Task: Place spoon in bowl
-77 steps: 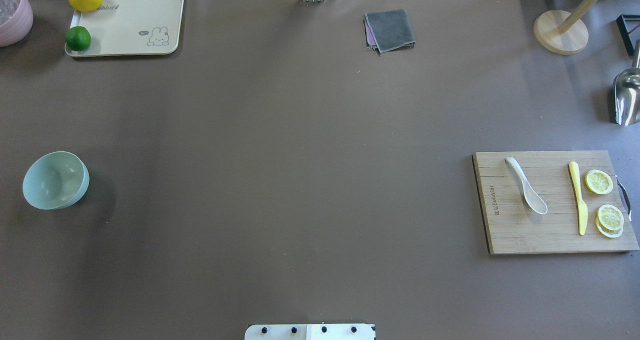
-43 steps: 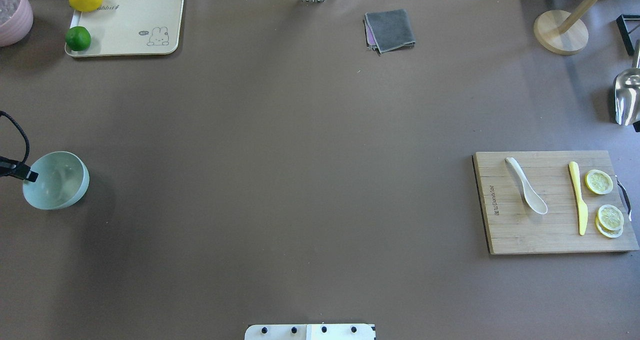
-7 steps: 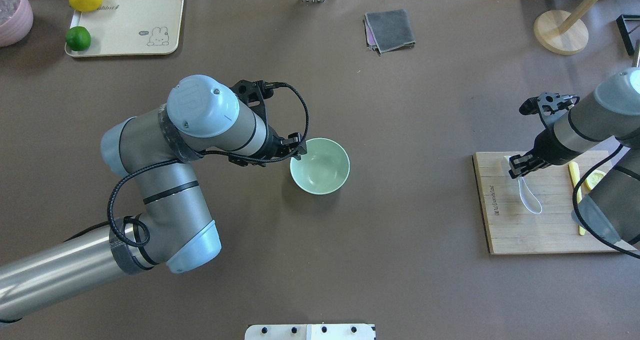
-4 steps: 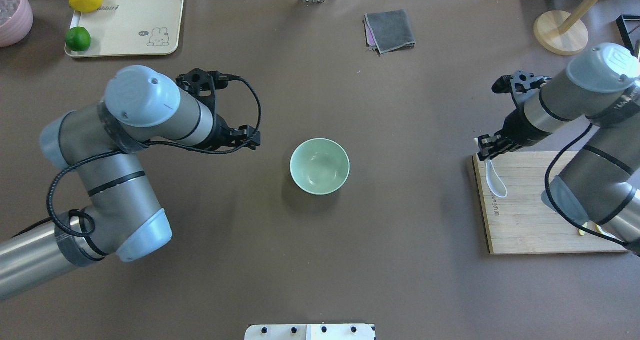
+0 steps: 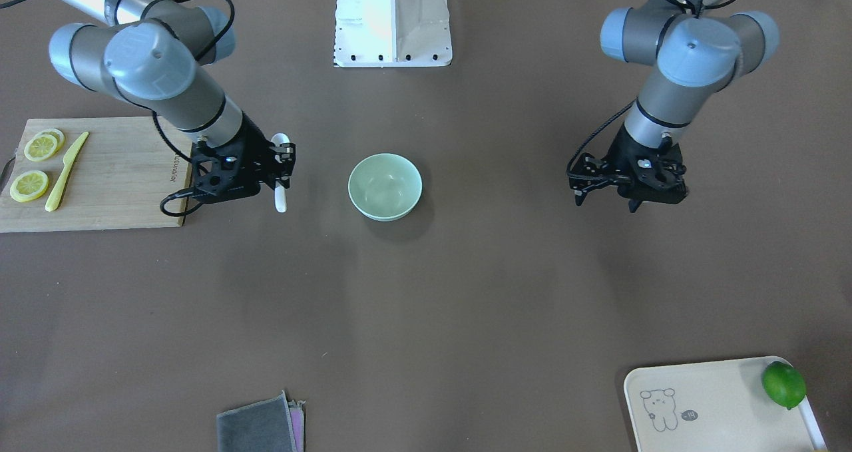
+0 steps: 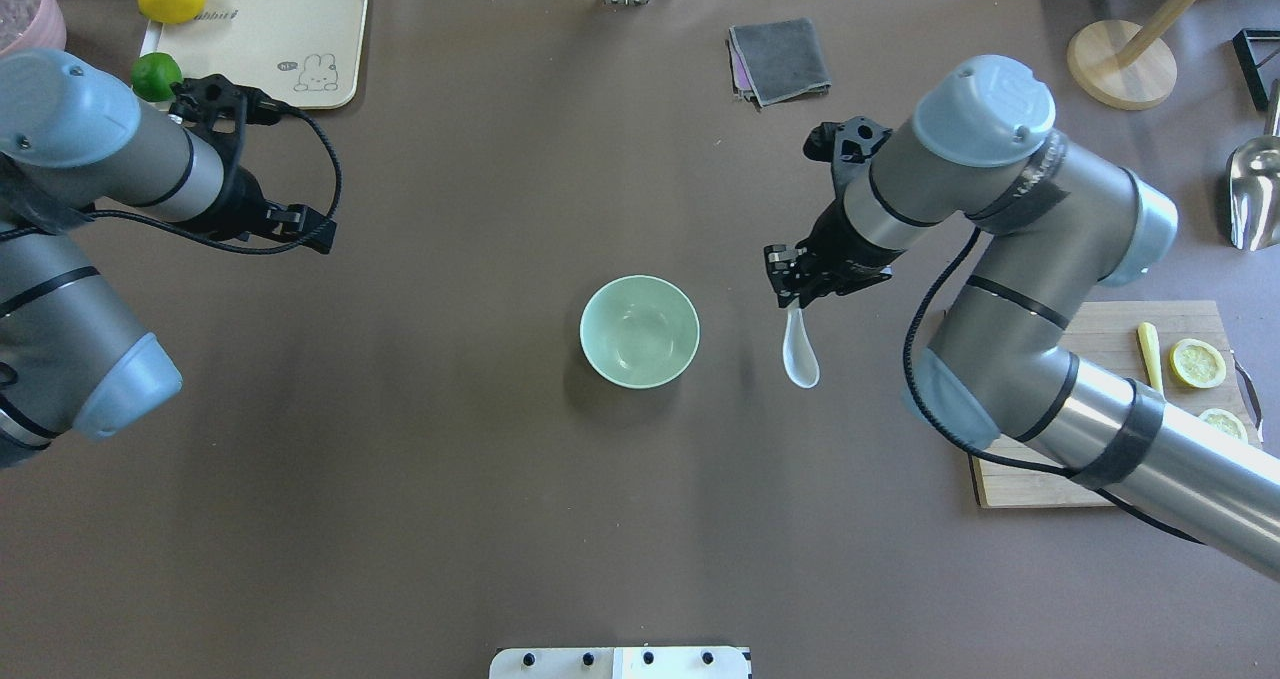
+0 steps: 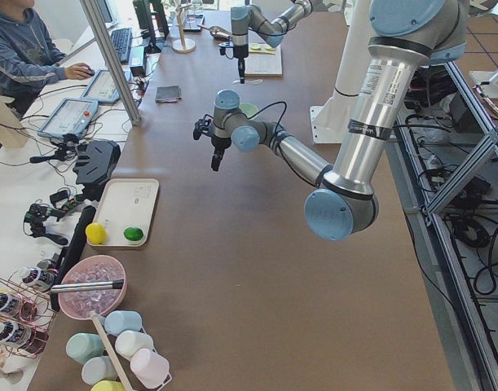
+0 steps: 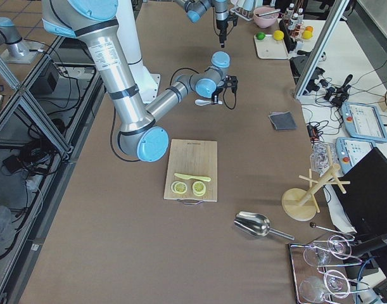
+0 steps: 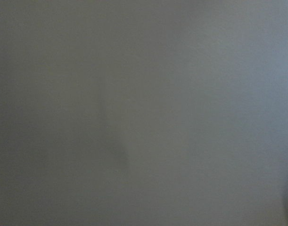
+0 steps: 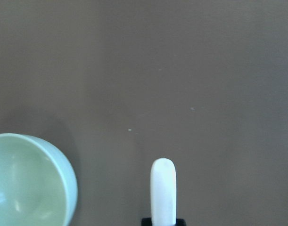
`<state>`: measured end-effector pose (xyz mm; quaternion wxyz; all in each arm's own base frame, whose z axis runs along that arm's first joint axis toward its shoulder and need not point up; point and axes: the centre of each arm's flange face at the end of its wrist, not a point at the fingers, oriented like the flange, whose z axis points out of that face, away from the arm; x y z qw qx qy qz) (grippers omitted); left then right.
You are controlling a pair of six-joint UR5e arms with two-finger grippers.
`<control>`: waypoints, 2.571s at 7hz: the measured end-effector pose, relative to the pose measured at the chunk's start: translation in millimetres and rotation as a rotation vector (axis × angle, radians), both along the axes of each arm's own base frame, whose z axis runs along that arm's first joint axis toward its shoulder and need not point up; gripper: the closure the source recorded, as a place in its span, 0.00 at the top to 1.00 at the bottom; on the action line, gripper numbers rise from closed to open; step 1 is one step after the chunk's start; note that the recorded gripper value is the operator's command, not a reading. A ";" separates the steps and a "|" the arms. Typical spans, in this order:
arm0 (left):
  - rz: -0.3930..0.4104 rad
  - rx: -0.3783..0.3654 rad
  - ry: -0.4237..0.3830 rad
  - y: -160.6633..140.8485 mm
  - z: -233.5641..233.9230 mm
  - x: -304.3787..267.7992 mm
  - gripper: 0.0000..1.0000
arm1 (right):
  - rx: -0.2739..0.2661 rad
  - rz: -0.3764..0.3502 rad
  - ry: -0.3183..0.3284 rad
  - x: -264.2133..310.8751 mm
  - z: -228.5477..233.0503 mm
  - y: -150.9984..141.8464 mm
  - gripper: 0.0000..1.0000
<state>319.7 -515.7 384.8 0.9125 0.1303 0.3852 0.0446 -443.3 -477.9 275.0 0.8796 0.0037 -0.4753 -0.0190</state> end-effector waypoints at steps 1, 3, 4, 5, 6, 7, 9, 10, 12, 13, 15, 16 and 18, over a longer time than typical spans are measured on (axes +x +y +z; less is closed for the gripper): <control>0.009 0.014 -0.027 -5.4 18.2 -22.6 0.97 | -0.011 0.015 -0.004 -29.6 -29.2 1.0 0.00; 0.012 0.028 -0.053 -8.8 34.8 -47.3 0.97 | -0.039 0.037 -0.019 -76.1 -76.5 3.1 0.00; 0.011 0.031 -0.056 -9.1 35.8 -50.6 0.97 | -0.038 0.056 -0.018 -86.7 -86.6 2.0 0.00; 0.010 0.033 -0.056 -9.5 35.6 -51.7 0.97 | -0.023 0.082 -0.011 -90.6 -90.1 -0.4 0.00; 0.009 0.034 -0.055 -9.7 34.4 -51.9 0.97 | -0.001 0.110 0.001 -93.8 -90.9 -1.5 0.00; 0.005 0.035 -0.052 -9.8 32.6 -52.6 0.97 | 0.025 0.136 0.016 -100.1 -89.6 1.3 0.00; 0.001 0.035 -0.048 -9.3 30.0 -53.1 0.97 | 0.066 0.171 0.037 -110.9 -88.1 8.5 0.00; 0.001 0.035 -0.047 -9.6 29.1 -53.1 0.97 | 0.086 0.184 0.034 -115.1 -87.4 12.0 0.12; 0.000 0.038 -0.045 -9.3 26.4 -53.4 0.97 | 0.105 0.195 0.017 -121.5 -85.2 17.9 0.99; -0.001 0.041 -0.043 -8.8 24.3 -53.8 0.97 | 0.104 0.197 0.015 -122.7 -84.5 18.9 1.00; -0.003 0.047 -0.039 -6.9 20.8 -55.6 0.97 | 0.103 0.198 0.016 -122.1 -82.6 19.1 1.00; -0.004 0.049 -0.036 -6.4 19.3 -57.4 0.97 | 0.105 0.202 0.014 -116.3 -81.2 17.2 1.00; 0.001 0.045 -0.035 -10.0 26.8 -79.4 0.97 | 0.088 0.208 0.025 -64.7 -47.7 -0.2 1.00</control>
